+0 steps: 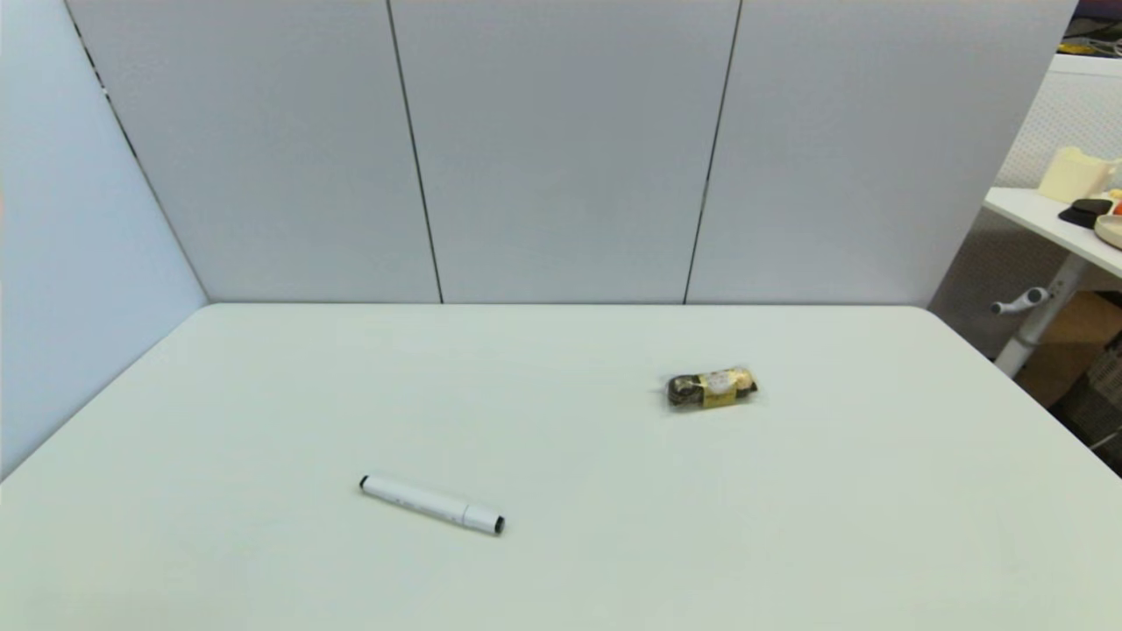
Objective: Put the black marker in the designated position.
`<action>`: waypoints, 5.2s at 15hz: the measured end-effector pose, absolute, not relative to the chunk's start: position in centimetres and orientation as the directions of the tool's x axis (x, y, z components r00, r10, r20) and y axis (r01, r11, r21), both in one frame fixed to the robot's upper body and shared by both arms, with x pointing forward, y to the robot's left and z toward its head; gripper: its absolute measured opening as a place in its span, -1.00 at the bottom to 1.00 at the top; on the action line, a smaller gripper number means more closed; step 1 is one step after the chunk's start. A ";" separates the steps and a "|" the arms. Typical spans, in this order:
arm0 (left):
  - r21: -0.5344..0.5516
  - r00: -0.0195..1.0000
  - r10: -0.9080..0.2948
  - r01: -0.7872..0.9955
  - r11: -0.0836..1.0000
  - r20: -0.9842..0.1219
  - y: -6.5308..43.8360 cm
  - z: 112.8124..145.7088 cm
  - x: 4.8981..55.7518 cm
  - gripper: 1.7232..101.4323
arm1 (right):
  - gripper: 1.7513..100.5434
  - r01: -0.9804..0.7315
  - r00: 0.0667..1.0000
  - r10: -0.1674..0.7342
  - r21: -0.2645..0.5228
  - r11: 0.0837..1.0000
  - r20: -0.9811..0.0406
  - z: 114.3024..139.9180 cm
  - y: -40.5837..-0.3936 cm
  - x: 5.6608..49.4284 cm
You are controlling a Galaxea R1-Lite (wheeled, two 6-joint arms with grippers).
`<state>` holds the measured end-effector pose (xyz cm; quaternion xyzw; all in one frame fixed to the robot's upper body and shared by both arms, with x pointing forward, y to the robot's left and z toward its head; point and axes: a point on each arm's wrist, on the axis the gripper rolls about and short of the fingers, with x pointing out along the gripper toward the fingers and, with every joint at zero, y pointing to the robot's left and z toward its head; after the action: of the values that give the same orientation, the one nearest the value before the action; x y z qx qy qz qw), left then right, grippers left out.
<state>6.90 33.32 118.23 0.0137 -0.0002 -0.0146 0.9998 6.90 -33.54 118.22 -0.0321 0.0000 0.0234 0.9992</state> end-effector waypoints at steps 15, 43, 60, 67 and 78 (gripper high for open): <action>0.027 1.000 -0.029 0.029 0.999 0.000 33.3 118.2 6.9 0.93 | 0.95 -0.047 0.999 0.047 -0.061 0.997 -0.001 118.2 -33.5 6.9; 0.272 0.705 -0.312 0.584 0.765 -0.637 32.6 133.3 24.3 0.93 | 0.95 -0.047 0.999 0.047 -0.061 0.997 -0.001 118.2 -33.5 6.9; 0.029 0.132 -0.697 0.987 0.157 -0.704 25.4 127.4 36.6 0.93 | 0.95 -0.046 0.999 0.046 -0.060 0.997 -0.002 118.2 -33.5 6.9; 0.081 0.129 -0.711 0.992 0.101 -0.691 24.5 124.8 37.8 0.93 | 0.95 -0.047 0.999 0.047 -0.061 0.997 -0.002 118.2 -33.5 6.9; 0.110 0.144 -0.717 0.989 0.093 -0.682 24.3 122.7 37.5 0.93 | 0.95 -0.047 0.999 0.047 -0.061 0.997 -0.002 118.2 -33.5 6.9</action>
<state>37.53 24.34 122.67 0.2861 0.2381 -0.6095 0.7000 6.90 -33.54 118.21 -0.0303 0.0002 0.0234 0.9993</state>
